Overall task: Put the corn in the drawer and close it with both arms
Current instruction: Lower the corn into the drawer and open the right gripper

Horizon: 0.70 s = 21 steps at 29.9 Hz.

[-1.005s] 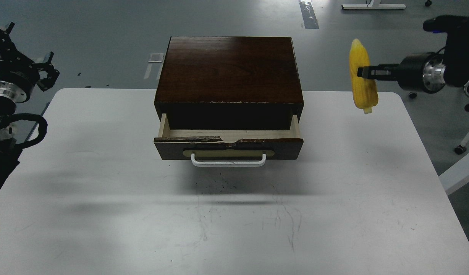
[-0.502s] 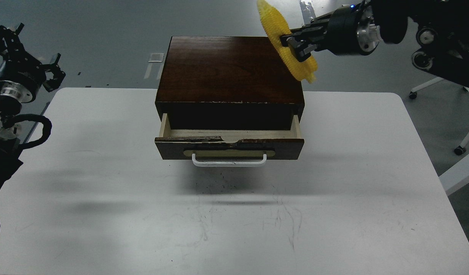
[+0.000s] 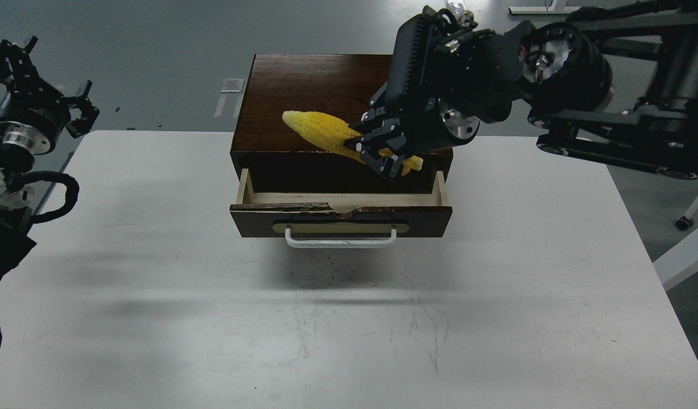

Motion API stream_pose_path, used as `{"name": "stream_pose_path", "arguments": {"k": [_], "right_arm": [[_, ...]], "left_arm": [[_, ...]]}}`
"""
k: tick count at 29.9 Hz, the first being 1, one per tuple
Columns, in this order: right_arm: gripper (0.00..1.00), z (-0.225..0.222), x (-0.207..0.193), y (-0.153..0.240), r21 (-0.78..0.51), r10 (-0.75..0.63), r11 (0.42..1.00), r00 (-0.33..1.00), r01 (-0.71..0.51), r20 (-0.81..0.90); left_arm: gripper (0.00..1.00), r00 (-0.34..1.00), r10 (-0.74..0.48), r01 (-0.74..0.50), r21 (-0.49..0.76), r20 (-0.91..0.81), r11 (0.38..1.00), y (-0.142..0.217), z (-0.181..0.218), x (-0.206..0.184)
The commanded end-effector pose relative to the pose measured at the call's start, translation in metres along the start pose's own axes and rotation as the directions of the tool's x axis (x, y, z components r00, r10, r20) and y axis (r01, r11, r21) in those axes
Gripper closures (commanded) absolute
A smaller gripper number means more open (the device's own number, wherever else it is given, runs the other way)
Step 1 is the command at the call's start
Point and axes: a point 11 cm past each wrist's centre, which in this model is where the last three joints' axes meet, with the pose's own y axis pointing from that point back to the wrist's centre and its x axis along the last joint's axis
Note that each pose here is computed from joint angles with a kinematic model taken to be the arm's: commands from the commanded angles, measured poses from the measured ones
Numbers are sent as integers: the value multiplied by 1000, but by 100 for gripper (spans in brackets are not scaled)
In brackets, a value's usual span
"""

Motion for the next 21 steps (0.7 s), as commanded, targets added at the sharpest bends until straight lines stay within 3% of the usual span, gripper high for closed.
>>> {"name": "stream_pose_path", "arguments": {"k": [1,7,12,14,15,18,21], "right_arm": [[80,-9,-5,-10,38,-29,999,999,30,-30],[65,-12,-6,-24,23,-61,998,988,65,-140],[61,-4,-9,-29,-4,-72,997,986,72,-148],[48,-4,-9,-30,-1,-69,998,987,70,-144],[34,-5,-9,-30,2,-67,998,988,68,-142],[24,-7,-10,-31,10,-65,998,989,67,-131],[22,-9,-13,-33,15,-66,998,990,69,-123]], "left_arm": [[2,1000,0,0,-3,-1,1000,0,1,0],[2,1000,5,-5,-10,1,1000,0,5,2],[2,1000,9,-9,-19,-1,1000,0,8,4],[2,1000,9,-9,-18,0,1000,0,8,4],[2,1000,9,-9,-18,0,1000,0,8,4],[2,1000,9,-9,-18,0,1000,0,8,4],[2,1000,9,-9,-18,0,1000,0,8,4]]}}
